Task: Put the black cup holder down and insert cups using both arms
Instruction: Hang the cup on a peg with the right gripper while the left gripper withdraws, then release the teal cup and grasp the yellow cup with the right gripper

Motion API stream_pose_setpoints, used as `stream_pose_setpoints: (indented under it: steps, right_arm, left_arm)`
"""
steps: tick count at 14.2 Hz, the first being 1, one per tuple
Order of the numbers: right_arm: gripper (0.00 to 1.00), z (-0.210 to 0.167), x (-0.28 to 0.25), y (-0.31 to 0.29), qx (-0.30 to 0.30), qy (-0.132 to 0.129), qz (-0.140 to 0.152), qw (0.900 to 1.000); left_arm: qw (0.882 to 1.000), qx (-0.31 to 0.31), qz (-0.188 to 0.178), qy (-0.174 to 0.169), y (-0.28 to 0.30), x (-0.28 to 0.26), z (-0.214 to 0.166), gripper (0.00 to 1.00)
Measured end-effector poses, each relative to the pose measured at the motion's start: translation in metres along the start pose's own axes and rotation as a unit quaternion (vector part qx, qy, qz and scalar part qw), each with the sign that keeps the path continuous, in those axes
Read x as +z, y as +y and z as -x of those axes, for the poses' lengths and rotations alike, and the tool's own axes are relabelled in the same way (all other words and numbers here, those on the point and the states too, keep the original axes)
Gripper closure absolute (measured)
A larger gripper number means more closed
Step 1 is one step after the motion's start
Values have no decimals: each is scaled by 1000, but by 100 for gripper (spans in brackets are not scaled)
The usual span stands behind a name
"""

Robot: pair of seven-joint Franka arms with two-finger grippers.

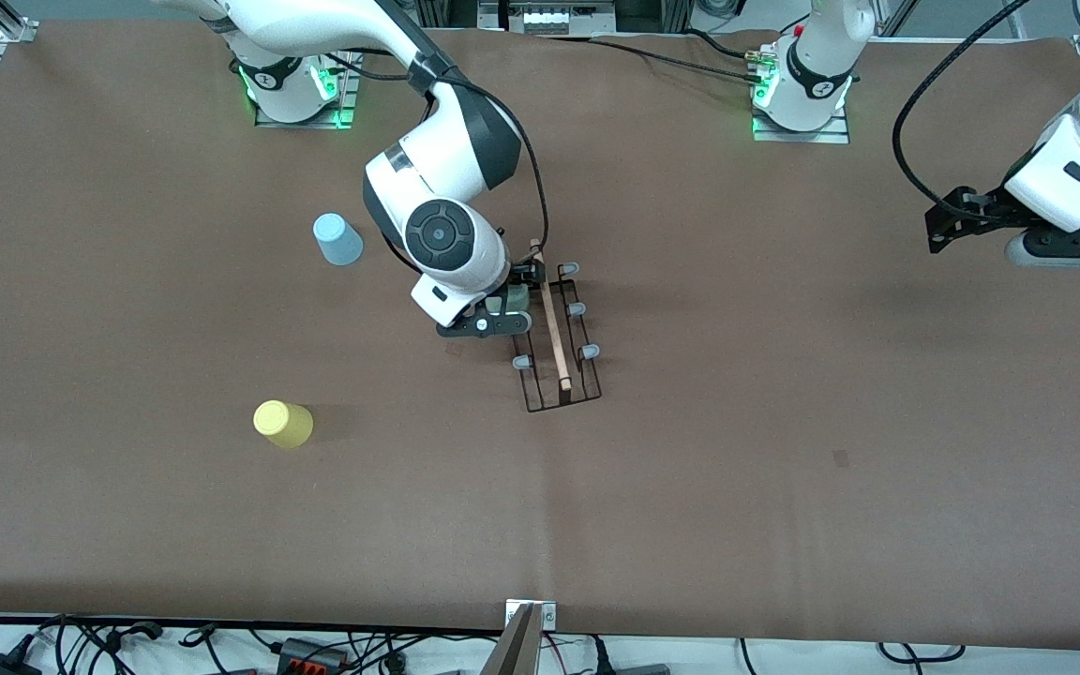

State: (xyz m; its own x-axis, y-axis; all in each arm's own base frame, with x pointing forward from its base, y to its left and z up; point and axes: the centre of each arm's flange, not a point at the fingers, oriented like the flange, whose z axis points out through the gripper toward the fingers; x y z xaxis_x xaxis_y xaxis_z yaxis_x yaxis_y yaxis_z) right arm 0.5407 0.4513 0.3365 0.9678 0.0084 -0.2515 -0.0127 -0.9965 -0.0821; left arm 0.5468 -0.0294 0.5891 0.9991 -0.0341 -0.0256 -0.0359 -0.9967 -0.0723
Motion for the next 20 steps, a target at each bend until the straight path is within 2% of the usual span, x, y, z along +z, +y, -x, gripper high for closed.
stream_pose_setpoints:
  steps: [3, 6, 9, 11, 13, 17, 20]
  right_arm:
    - [0, -13, -40, 19, 50, 27, -4, 998]
    - [0, -64, -87, 108, 131, 64, -4, 989]
    - [0, -124, -90, 214, 198, 104, 5, 975]
    - [0, -150, -74, 256, 204, 120, 16, 971]
    - [0, -163, -62, 288, 184, 118, 26, 976]
    - [0, -182, -35, 353, 91, 90, 45, 991]
    - [0, -188, -9, 369, 72, 72, 52, 994]
  left_arm:
    - [999, -16, 37, -10, -14, -20, 9, 0]
    - [999, -12, 43, -1, -21, -50, 21, 0]
    - [999, -5, 44, -1, -23, -50, 20, 0]
    - [999, -4, 45, -7, -22, -44, 17, 0]
    - [999, -5, 46, -9, -24, -41, 15, 0]
    - [999, -5, 46, -9, -25, -37, 11, 0]
    - [999, -5, 47, -11, -26, -32, 7, 0]
